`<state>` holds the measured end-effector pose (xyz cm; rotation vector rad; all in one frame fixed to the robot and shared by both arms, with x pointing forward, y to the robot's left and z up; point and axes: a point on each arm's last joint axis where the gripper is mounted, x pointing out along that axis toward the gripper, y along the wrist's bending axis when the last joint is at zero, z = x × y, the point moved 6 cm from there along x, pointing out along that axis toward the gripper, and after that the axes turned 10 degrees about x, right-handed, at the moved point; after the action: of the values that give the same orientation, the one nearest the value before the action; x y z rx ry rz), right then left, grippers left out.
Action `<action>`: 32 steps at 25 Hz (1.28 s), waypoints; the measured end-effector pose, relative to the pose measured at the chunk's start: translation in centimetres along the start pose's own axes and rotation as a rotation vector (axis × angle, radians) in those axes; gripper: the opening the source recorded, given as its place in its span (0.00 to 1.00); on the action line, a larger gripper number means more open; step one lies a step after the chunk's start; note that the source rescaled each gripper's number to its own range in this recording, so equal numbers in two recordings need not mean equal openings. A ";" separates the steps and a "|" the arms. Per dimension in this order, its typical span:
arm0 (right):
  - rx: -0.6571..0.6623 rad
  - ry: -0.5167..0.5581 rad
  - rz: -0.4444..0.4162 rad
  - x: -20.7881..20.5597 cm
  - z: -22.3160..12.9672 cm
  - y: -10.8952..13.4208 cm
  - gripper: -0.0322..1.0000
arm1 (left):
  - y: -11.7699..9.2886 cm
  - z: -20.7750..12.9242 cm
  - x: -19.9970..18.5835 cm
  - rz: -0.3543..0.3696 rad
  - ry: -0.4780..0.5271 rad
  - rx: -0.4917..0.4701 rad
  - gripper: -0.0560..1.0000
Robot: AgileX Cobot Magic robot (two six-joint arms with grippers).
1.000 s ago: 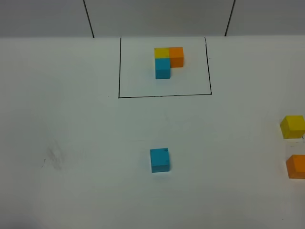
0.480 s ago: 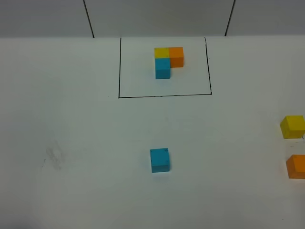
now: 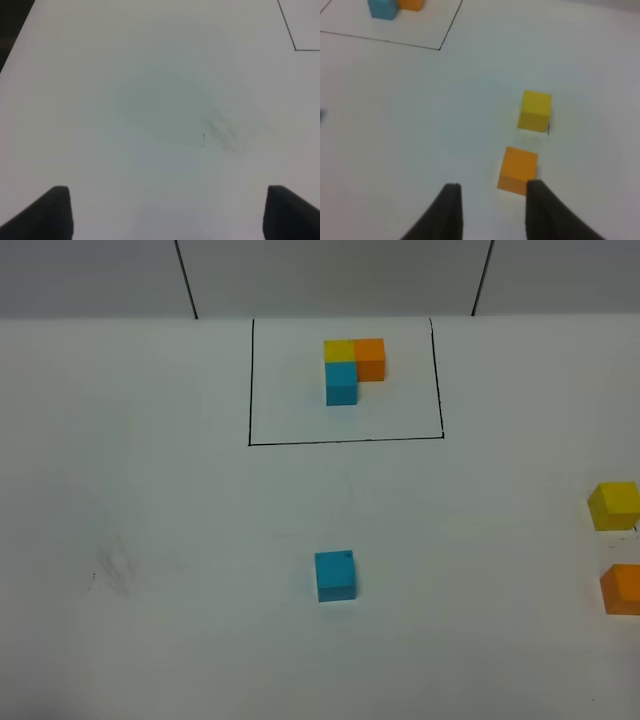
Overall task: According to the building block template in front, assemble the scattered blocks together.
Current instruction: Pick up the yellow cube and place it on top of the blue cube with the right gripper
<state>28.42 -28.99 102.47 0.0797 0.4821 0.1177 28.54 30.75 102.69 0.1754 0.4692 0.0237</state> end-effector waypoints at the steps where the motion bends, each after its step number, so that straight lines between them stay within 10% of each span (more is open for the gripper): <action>1: 0.000 0.000 0.000 0.0 0.0 0.0 0.03 | 0.0 0.0 0.0 0.000 0.000 0.000 0.66; 16: 0.028 0.014 0.040 0.1 0.0 0.6 0.03 | 0.0 0.0 0.0 0.000 0.000 0.000 0.66; 24: 0.088 0.187 -0.039 2.6 0.2 -0.2 0.05 | 0.0 0.0 0.0 0.000 0.000 0.000 0.66; 32: 0.124 0.342 -0.110 7.5 4.4 -0.4 0.52 | 0.0 0.0 0.0 0.000 0.000 0.000 0.66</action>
<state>37.08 -28.66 102.92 0.1555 0.8339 -0.0080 28.54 30.75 102.69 0.1754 0.4692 0.0237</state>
